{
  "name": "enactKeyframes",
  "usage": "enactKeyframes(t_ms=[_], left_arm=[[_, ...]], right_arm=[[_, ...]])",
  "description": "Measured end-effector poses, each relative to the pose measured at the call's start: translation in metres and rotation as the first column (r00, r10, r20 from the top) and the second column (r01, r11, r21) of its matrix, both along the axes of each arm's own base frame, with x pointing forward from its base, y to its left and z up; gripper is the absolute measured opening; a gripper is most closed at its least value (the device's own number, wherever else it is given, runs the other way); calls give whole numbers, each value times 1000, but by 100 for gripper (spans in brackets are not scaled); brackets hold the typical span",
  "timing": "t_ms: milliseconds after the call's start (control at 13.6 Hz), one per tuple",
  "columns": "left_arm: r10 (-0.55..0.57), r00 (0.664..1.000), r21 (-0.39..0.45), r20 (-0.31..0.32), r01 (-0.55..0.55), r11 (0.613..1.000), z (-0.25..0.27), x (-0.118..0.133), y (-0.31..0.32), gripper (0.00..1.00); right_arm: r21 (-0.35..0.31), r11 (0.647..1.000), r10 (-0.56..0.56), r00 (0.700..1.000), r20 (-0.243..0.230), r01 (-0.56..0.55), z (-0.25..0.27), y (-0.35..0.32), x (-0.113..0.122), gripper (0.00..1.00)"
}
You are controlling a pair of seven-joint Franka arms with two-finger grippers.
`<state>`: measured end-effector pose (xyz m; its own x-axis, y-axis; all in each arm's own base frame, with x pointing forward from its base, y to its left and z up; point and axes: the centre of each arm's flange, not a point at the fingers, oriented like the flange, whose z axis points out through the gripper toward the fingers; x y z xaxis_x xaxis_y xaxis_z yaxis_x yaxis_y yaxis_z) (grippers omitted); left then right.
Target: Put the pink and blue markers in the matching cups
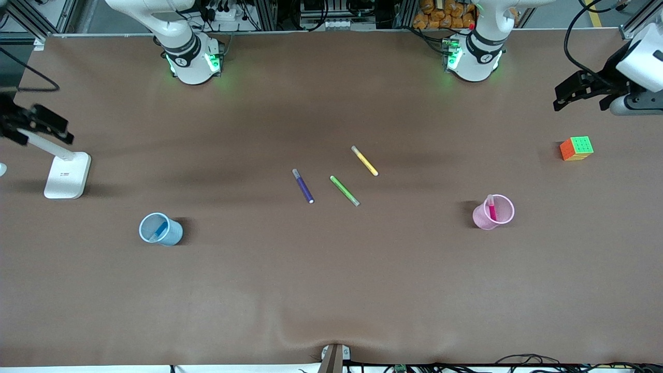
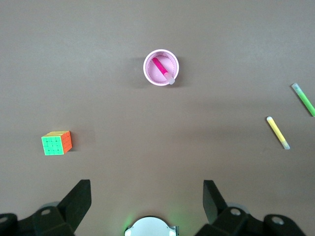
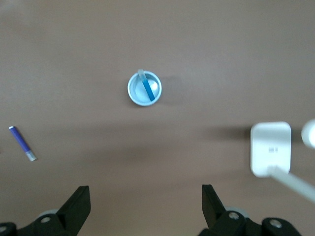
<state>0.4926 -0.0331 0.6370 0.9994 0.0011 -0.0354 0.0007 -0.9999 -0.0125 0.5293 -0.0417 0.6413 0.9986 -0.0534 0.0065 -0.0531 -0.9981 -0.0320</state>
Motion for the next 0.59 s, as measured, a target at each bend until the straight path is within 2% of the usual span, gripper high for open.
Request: enactKeyframes(t_ms=[590], left_arm=[[14,999,1,-30,-14,1000,6,-4,7,100]], right_arm=[[0,1000,-30,1000,-3,30,5,6,-1,100]])
